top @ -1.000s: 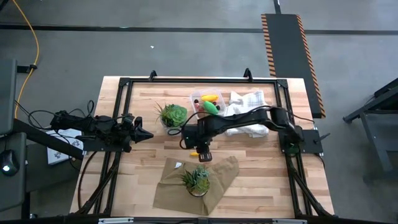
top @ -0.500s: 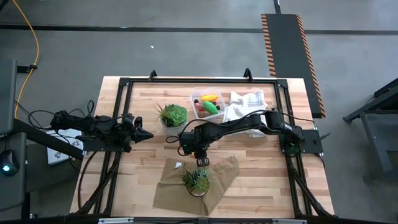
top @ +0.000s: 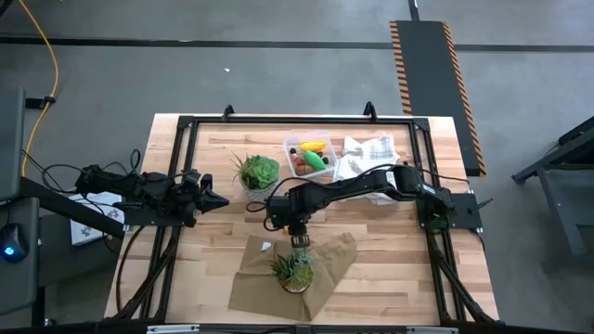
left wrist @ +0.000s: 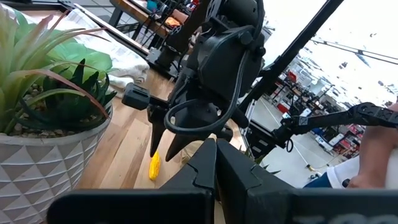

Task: Pick and placing Produce into tupperware
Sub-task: Put the yellow corn pepper into the transparent bin

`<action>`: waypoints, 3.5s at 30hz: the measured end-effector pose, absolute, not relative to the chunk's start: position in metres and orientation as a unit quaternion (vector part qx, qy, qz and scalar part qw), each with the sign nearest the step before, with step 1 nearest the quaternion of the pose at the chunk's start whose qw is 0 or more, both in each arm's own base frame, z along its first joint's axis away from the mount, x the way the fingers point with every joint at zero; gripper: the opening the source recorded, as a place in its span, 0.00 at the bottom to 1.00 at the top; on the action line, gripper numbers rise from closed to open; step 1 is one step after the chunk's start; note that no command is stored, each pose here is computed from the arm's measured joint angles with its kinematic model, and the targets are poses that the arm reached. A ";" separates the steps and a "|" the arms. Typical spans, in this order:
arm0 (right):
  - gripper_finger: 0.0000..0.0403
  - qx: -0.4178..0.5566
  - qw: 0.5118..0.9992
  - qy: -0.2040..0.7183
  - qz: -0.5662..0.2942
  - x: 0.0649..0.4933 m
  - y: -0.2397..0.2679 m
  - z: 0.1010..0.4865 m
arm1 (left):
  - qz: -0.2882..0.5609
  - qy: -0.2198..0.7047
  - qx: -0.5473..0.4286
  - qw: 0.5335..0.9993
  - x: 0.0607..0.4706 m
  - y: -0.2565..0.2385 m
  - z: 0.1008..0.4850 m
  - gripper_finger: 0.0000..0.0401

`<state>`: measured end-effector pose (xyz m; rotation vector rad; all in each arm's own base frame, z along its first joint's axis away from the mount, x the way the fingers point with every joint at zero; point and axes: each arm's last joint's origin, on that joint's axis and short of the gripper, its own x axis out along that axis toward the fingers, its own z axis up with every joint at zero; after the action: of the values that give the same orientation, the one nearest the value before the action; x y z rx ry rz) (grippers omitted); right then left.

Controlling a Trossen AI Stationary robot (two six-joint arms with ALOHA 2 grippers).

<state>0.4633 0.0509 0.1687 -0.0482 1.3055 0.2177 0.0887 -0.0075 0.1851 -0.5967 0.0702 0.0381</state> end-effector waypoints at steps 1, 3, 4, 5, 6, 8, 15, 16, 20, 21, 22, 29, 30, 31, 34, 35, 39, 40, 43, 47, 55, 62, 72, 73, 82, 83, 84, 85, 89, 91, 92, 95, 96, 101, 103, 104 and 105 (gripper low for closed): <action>0.29 -0.022 0.788 0.607 0.101 0.464 0.051 0.167 | 0.019 0.035 -0.294 0.955 0.089 -0.007 0.185 0.00; 0.29 -0.019 0.785 0.611 0.098 0.464 0.051 0.163 | 0.019 0.035 -0.294 0.955 0.089 -0.007 0.185 0.00; 0.29 -0.018 0.782 0.615 0.097 0.463 0.051 0.161 | 0.019 0.034 -0.294 0.955 0.089 -0.007 0.185 0.00; 0.29 -0.018 0.782 0.615 0.097 0.464 0.051 0.159 | 0.019 0.034 -0.294 0.955 0.089 -0.007 0.185 0.00; 0.29 -0.018 0.783 0.614 0.097 0.464 0.051 0.158 | 0.019 0.035 -0.294 0.955 0.089 -0.007 0.185 0.00; 0.29 -0.018 0.780 0.618 0.098 0.463 0.051 0.156 | 0.019 0.034 -0.294 0.955 0.089 -0.007 0.185 0.00; 0.29 -0.019 0.780 0.618 0.098 0.464 0.051 0.155 | 0.019 0.035 -0.294 0.955 0.089 -0.007 0.185 0.00; 0.29 -0.019 0.780 0.618 0.098 0.464 0.051 0.155 | 0.019 0.035 -0.294 0.955 0.089 -0.007 0.185 0.00; 0.29 -0.019 0.780 0.618 0.098 0.464 0.051 0.155 | 0.019 0.035 -0.294 0.955 0.089 -0.007 0.185 0.00; 0.29 -0.019 0.780 0.618 0.098 0.464 0.051 0.155 | 0.019 0.035 -0.294 0.955 0.089 -0.007 0.185 0.00; 0.29 -0.019 0.779 0.619 0.098 0.464 0.051 0.155 | 0.019 0.035 -0.294 0.955 0.089 -0.007 0.185 0.00; 0.29 -0.019 0.776 0.623 0.098 0.464 0.051 0.151 | 0.019 0.035 -0.294 0.955 0.089 -0.007 0.185 0.00; 0.29 -0.020 0.776 0.623 0.098 0.464 0.051 0.151 | 0.019 0.035 -0.294 0.955 0.089 -0.007 0.185 0.00; 0.29 -0.021 0.777 0.621 0.100 0.464 0.051 0.151 | 0.019 0.035 -0.294 0.955 0.089 -0.007 0.185 0.00; 0.29 -0.022 0.778 0.620 0.100 0.464 0.051 0.151 | 0.019 0.035 -0.294 0.955 0.089 -0.007 0.185 0.00; 0.29 -0.022 0.777 0.621 0.101 0.464 0.051 0.151 | 0.019 0.035 -0.294 0.955 0.089 -0.007 0.185 0.00; 0.29 -0.022 0.773 0.626 0.101 0.464 0.051 0.146 | 0.019 0.035 -0.294 0.955 0.089 -0.007 0.185 0.00; 0.29 -0.022 0.772 0.627 0.101 0.464 0.052 0.146 | 0.019 0.035 -0.294 0.955 0.089 -0.007 0.185 0.00; 0.29 -0.023 0.771 0.628 0.101 0.465 0.052 0.144 | 0.019 0.035 -0.294 0.955 0.089 -0.007 0.185 0.00; 0.29 -0.023 0.771 0.628 0.101 0.465 0.052 0.144 | 0.019 0.035 -0.294 0.955 0.089 -0.007 0.185 0.00; 0.19 -0.024 0.771 0.628 0.099 0.465 0.052 0.144 | 0.019 0.035 -0.294 0.955 0.089 -0.007 0.185 0.00; 0.10 -0.021 0.772 0.628 0.095 0.465 0.052 0.144 | 0.019 0.035 -0.294 0.955 0.089 -0.007 0.185 0.00; 0.08 -0.015 0.791 0.603 0.101 0.475 0.051 0.167 | 0.019 0.035 -0.294 0.955 0.089 -0.007 0.185 0.00; 0.08 -0.015 0.794 0.600 0.100 0.477 0.050 0.172 | 0.019 0.035 -0.294 0.955 0.089 -0.007 0.185 0.00; 0.08 -0.015 0.811 0.578 0.093 0.483 0.041 0.217 | 0.019 0.035 -0.294 0.955 0.089 -0.007 0.185 0.00; 0.08 -0.014 0.810 0.579 0.092 0.483 0.039 0.222 | 0.019 0.035 -0.294 0.955 0.089 -0.007 0.185 0.00; 0.08 -0.013 0.810 0.579 0.091 0.483 0.038 0.227 | 0.019 0.035 -0.294 0.955 0.089 -0.007 0.185 0.00; 0.08 -0.011 0.812 0.577 0.089 0.483 0.038 0.231 | 0.019 0.035 -0.294 0.955 0.089 -0.007 0.185 0.00; 0.08 -0.008 0.819 0.568 0.086 0.479 0.035 0.250 | 0.019 0.035 -0.294 0.955 0.089 -0.007 0.185 0.00; 0.08 -0.006 0.827 0.556 0.084 0.474 0.034 0.262 | 0.019 0.035 -0.294 0.955 0.089 -0.007 0.185 0.00; 0.08 -0.006 0.831 0.550 0.084 0.472 0.034 0.269 | 0.019 0.035 -0.294 0.955 0.089 -0.007 0.185 0.00; 0.08 -0.006 0.839 0.538 0.084 0.466 0.034 0.283 | 0.019 0.035 -0.294 0.955 0.089 -0.007 0.185 0.00; 0.08 -0.004 0.840 0.536 0.083 0.464 0.034 0.287 | 0.019 0.035 -0.294 0.955 0.089 -0.007 0.185 0.00; 0.08 0.002 0.845 0.529 0.078 0.450 0.030 0.309 | 0.019 0.035 -0.294 0.955 0.089 -0.007 0.185 0.00; 0.08 0.003 0.844 0.532 0.075 0.446 0.028 0.314 | 0.019 0.035 -0.294 0.955 0.089 -0.007 0.185 0.00; 0.08 0.004 0.843 0.534 0.074 0.444 0.026 0.316 | 0.019 0.035 -0.294 0.955 0.089 -0.007 0.185 0.00; 0.08 0.004 0.843 0.533 0.074 0.442 0.026 0.319 | 0.019 0.035 -0.294 0.955 0.089 -0.007 0.185 0.00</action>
<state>0.4421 0.0260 0.3186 0.0084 1.1262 0.1556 0.0887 -0.0075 0.1851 -0.5966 0.0709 0.0384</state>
